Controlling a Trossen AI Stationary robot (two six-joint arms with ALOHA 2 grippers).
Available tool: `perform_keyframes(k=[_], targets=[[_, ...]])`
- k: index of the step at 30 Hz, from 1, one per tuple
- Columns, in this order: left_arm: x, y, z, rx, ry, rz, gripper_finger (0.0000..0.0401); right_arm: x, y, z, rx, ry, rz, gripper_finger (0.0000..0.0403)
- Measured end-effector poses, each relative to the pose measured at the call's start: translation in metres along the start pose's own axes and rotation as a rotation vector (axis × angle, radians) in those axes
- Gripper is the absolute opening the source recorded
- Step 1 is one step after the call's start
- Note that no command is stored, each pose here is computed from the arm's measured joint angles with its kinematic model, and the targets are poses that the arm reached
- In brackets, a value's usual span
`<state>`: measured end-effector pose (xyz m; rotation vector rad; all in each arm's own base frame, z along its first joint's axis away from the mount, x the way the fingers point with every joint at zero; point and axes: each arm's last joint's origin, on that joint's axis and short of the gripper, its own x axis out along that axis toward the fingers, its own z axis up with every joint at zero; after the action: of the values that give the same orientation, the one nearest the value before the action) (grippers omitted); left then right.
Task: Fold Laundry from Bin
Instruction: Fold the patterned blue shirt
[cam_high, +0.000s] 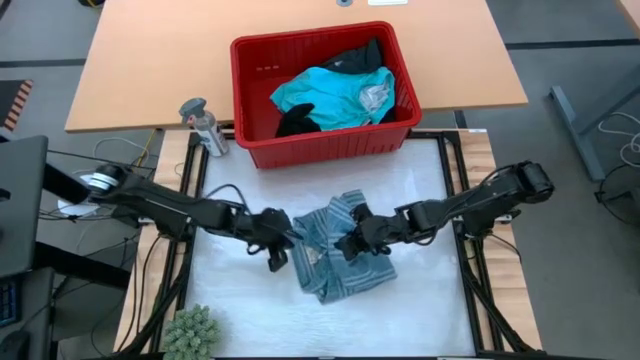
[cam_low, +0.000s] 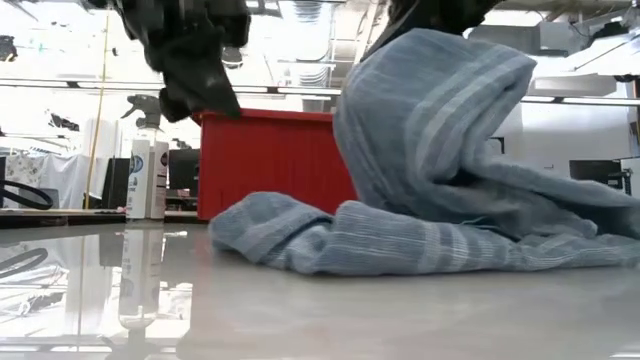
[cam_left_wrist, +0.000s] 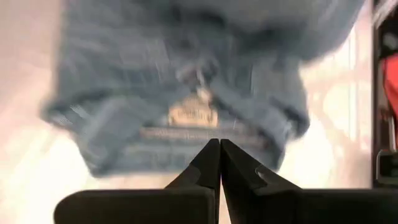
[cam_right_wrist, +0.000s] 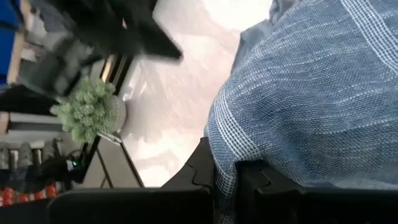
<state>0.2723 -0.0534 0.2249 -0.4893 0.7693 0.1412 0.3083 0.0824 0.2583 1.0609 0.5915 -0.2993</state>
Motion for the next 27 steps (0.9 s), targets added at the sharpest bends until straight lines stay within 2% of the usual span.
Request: perform_keyframes(k=[6,15,23,27], targets=[[-0.027,0.004,0.006,-0.01,-0.12,0.097,0.0,0.026,0.008,-0.004,-0.06,0.071,-0.019,0.0044],[-0.027,0.004,0.001,0.005,-0.084,0.123,0.0,0.062,0.007,-0.012,-0.115,0.177,-0.051,0.0044],[-0.028,0.005,0.001,0.008,-0.097,0.143,0.0,0.08,0.006,-0.011,-0.155,0.205,-0.063,0.0044],[-0.028,0.005,0.001,0.008,-0.096,0.145,0.0,0.08,0.005,-0.002,-0.142,0.187,-0.061,0.008]])
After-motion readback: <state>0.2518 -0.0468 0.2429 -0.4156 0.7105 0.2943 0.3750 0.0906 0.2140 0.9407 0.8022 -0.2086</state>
